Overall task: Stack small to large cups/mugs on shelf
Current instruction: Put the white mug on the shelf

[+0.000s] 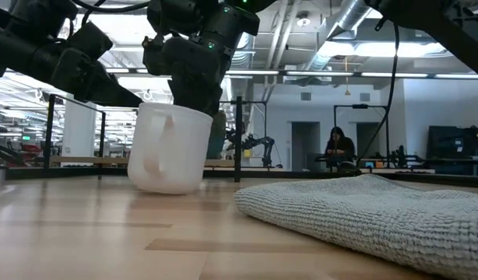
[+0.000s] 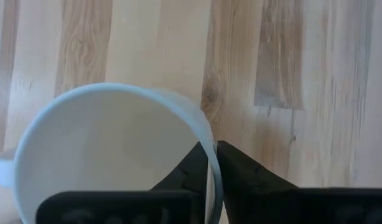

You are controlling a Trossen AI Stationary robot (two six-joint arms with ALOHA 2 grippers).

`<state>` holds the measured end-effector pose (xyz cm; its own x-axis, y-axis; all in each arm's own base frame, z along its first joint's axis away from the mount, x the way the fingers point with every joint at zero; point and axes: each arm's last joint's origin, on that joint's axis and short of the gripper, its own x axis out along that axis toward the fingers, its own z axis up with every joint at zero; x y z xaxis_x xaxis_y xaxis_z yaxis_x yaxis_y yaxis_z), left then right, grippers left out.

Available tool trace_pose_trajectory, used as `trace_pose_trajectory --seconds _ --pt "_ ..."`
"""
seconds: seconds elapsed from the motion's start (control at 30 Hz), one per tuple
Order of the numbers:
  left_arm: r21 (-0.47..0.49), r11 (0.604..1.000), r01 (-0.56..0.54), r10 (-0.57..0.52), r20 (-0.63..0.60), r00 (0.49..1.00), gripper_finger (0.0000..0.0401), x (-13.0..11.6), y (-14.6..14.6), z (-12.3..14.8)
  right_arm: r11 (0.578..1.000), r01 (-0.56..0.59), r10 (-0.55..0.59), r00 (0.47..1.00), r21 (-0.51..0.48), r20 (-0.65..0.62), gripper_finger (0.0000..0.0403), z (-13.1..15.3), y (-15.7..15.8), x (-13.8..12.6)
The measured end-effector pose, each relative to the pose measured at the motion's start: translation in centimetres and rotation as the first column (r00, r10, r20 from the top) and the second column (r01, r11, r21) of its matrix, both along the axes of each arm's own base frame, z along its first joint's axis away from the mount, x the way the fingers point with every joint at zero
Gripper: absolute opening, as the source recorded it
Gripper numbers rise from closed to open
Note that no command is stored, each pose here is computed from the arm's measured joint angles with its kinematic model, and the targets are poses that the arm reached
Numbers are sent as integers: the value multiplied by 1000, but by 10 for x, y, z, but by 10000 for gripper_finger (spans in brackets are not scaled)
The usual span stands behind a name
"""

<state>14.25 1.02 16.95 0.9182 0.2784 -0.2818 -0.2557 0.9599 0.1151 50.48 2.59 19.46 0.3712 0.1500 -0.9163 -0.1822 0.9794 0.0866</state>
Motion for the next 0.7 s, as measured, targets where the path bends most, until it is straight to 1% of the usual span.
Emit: trace_pose_trajectory --seconds 0.27,0.43,0.63,0.7 --pt "0 1000 0 0 0 1000 190 0 0 0 1000 0 0 1000 0 0 104 0 0 0" --pt "0 1000 0 0 -1 1000 190 0 0 0 1000 -1 1 1000 0 3 117 3 0 -1" --pt "0 1000 0 0 -2 1000 190 0 0 0 1000 -10 10 999 -1 46 119 26 2 -2" --pt "0 1000 0 0 -3 1000 190 0 0 0 1000 -13 13 999 -2 39 119 34 3 -4"
